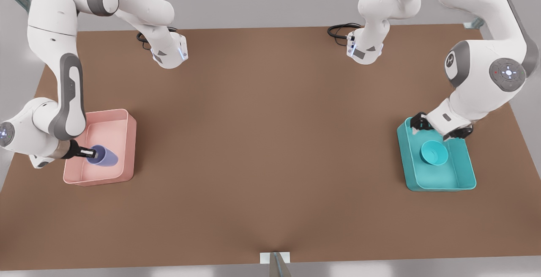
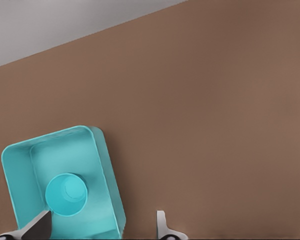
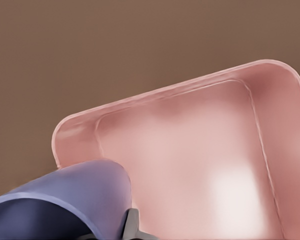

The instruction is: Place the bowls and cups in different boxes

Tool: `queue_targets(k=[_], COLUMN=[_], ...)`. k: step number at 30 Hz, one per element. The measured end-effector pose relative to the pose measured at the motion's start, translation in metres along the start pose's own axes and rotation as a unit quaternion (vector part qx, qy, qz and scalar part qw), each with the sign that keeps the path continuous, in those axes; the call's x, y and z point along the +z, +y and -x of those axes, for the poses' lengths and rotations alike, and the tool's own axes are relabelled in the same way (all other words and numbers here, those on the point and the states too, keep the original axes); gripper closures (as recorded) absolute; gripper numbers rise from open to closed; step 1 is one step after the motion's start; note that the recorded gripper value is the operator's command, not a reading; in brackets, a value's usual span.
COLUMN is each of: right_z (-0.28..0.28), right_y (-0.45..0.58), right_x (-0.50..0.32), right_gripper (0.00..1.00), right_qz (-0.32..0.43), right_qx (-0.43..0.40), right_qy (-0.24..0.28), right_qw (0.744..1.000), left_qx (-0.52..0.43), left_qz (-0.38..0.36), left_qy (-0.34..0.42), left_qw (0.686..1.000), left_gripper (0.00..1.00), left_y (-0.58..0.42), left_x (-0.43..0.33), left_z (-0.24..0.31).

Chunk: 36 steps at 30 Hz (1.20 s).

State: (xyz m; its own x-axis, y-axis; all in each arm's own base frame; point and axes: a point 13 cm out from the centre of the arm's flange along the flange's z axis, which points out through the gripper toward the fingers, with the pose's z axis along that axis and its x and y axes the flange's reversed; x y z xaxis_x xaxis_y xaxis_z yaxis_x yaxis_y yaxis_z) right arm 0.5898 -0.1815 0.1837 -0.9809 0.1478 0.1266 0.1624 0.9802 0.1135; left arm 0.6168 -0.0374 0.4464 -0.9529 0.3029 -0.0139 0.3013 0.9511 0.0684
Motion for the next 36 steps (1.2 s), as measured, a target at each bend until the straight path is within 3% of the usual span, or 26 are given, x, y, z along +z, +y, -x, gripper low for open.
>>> queue_targets(k=[6,7,8,17,22,25,31,36], right_z=[0.007,0.008,0.009,0.016,0.022,0.007,-0.072,-0.099], right_y=[-0.011,-0.012,-0.012,-0.004,0.057,0.113,0.159,0.15], right_x=[0.052,0.056,0.058,0.027,-0.128,-0.232,-0.265,-0.254], right_gripper=[0.79,0.43,0.0,0.0,0.0,0.0,0.0,0.0], right_qz=[-0.004,-0.004,-0.006,-0.019,-0.016,-0.033,-0.04,-0.041], right_qx=[-0.036,-0.042,-0.047,-0.081,-0.128,-0.16,-0.153,-0.112], right_qy=[0.013,0.013,0.012,-0.012,-0.07,-0.08,0.012,0.063], right_qw=[0.999,0.999,0.999,0.996,0.989,0.983,0.987,0.991], left_qx=[-0.03,-0.033,-0.034,-0.072,-0.088,-0.095,-0.107,-0.114], left_qz=[-0.001,-0.005,-0.008,-0.014,-0.013,-0.012,-0.011,-0.01], left_qy=[0.048,0.054,0.06,0.089,0.096,0.097,0.098,0.099], left_qw=[0.998,0.998,0.998,0.993,0.991,0.991,0.989,0.988], left_gripper=[0.0,0.0,0.0,0.0,0.0,0.0,0.0,0.0], left_y=[-0.018,-0.024,-0.031,-0.039,-0.039,-0.039,-0.04,-0.04], left_x=[-0.001,-0.001,-0.001,0.003,0.006,0.007,0.006,0.006], left_z=[-0.015,-0.018,-0.02,-0.032,-0.034,-0.035,-0.035,-0.036])
